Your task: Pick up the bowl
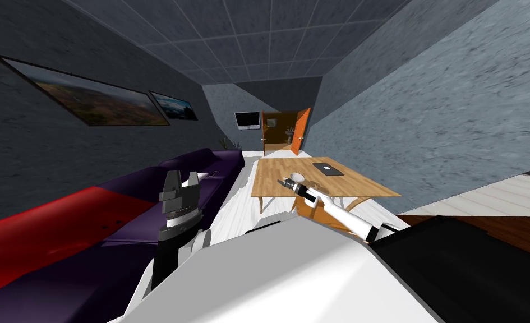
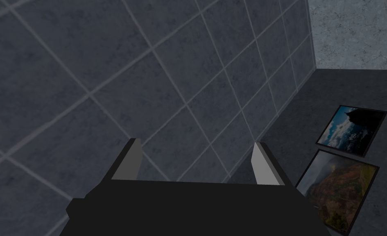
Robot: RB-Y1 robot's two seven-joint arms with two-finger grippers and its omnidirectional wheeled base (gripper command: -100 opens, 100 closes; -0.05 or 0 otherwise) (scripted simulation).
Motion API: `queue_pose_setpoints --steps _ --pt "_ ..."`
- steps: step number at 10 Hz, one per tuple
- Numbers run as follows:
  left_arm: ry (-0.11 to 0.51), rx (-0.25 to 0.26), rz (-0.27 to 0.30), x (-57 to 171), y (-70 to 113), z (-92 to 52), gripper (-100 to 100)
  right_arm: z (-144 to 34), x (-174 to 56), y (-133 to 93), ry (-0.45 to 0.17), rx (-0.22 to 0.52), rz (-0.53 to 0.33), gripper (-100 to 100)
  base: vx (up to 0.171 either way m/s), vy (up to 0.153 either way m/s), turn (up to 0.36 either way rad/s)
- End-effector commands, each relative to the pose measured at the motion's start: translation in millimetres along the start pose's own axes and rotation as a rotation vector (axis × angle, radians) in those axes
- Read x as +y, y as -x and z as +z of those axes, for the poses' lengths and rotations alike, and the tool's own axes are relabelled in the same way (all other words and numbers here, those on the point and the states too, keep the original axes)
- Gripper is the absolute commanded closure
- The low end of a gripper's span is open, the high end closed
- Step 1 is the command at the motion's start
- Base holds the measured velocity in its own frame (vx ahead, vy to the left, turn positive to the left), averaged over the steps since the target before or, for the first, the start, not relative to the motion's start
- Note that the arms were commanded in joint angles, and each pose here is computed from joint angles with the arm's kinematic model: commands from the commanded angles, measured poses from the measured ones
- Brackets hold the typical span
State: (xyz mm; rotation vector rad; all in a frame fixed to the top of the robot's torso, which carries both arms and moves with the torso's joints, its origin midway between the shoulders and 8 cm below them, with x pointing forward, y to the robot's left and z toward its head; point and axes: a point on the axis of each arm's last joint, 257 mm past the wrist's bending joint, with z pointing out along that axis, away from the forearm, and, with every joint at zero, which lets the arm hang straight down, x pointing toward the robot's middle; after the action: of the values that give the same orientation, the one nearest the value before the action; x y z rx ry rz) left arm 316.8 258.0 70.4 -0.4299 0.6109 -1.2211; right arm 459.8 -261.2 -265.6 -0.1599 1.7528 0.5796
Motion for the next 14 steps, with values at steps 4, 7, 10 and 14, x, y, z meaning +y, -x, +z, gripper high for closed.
queue_pose_setpoints --steps 4,7,10,14 --pt "0.0 0.0 0.0 0.0 0.0 0.0 0 -22.4 -53.9 -36.8 -0.07 0.142 -0.205 -100 -0.007 -0.008 0.108" --pt "0.0 0.0 0.0 0.0 0.0 0.0 0 -36.6 -85.9 -52.9 -0.113 0.212 -0.284 -100 0.0 -0.015 0.097" --pt "0.0 0.0 0.0 0.0 0.0 0.0 0 -50.8 -113.1 -64.2 -0.145 0.275 -0.361 -100 -0.001 -0.012 0.073" --pt "0.0 0.0 0.0 0.0 0.0 0.0 0 -92.3 -177.2 -83.0 -0.202 0.441 -0.579 -100 0.001 -0.031 0.165"
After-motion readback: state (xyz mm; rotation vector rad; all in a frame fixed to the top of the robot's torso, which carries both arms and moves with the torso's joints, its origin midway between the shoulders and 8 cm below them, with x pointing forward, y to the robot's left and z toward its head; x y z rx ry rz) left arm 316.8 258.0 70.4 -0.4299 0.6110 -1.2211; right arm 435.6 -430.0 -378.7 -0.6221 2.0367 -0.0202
